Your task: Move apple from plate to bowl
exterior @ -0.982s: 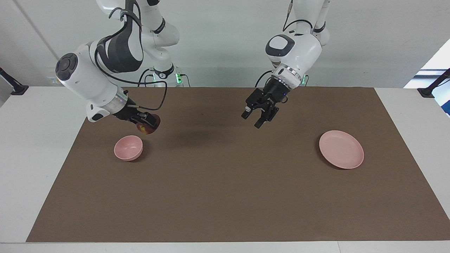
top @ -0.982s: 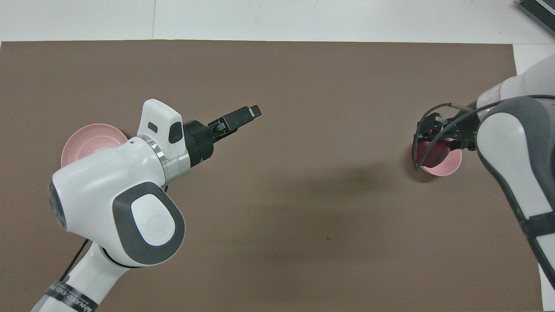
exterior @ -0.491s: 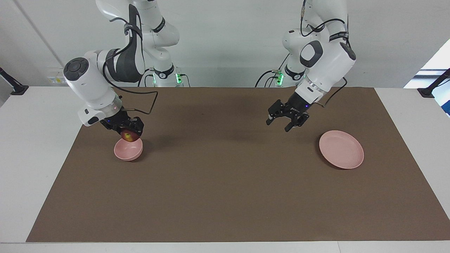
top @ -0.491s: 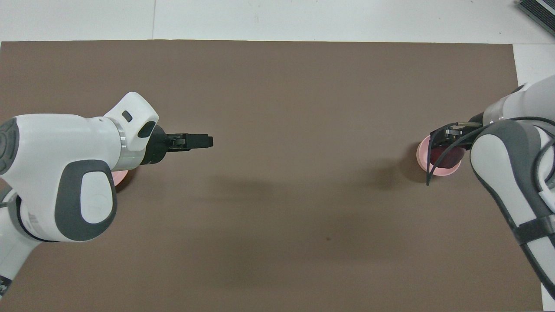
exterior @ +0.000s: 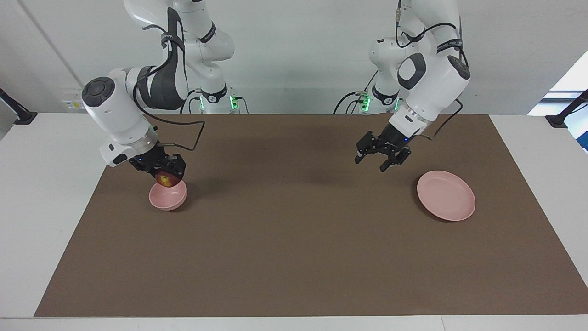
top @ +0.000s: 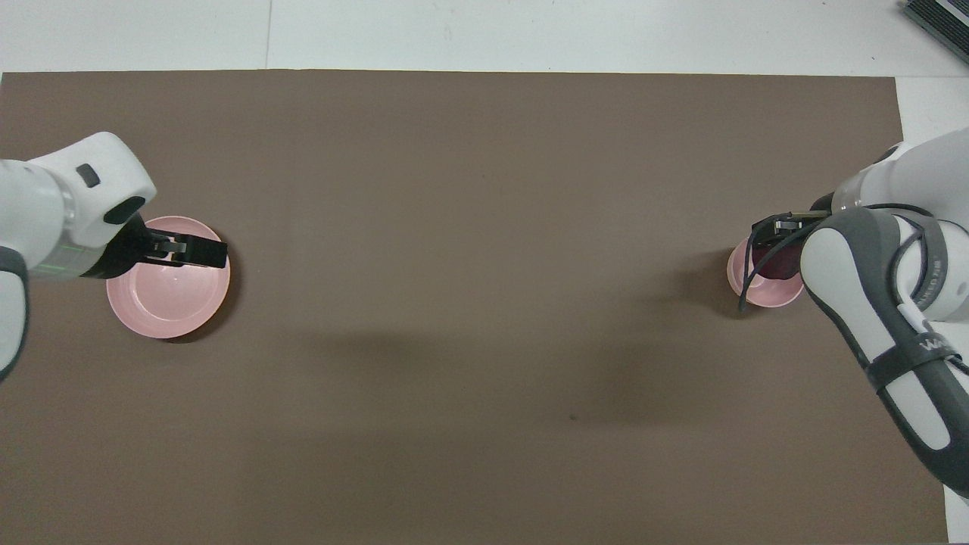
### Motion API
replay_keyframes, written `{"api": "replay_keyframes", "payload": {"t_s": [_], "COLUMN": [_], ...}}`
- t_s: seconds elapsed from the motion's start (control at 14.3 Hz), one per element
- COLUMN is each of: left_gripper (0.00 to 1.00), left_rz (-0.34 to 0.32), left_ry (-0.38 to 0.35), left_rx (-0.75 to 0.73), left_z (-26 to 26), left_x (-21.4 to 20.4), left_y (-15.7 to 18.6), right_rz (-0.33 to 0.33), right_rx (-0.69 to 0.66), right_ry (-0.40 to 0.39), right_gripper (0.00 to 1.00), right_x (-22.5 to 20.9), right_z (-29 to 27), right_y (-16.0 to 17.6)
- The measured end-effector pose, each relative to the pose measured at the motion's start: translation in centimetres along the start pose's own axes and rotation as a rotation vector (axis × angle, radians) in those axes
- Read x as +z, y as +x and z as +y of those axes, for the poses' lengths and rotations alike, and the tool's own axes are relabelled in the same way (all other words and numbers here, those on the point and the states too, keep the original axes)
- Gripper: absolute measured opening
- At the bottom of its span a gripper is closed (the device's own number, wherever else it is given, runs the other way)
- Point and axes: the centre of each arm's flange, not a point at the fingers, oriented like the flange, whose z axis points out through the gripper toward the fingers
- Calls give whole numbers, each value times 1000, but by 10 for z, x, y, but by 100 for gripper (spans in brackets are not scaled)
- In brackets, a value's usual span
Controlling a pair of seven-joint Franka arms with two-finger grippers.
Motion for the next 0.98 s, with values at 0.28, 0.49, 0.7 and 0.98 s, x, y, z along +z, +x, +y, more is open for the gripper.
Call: {"api": "replay_keyframes", "payload": {"t_s": [0.28,0.49,0.7,0.98], "left_gripper": [100,100,100,100], "left_rz": [-41,-74,-104,-112], "left_ry": [2,4,3,3], "left_rx": [-24,-31,-47,-60], "left_z": [-19,-24,-34,-41], "left_x": [-94,-133,-141,-142], "left_y": [-14,-22,-19,-19], "right_rz": [-12,-14,-21,-38], "right_rx": [-31,-34,-35,-38], "right_ry": [-7,-11,-11,-11], "right_gripper": [81,81,81,81], "right_x": [5,5,9,19], "right_z": [9,10,9,8], "right_y": [-1,-1,-2,-1]}}
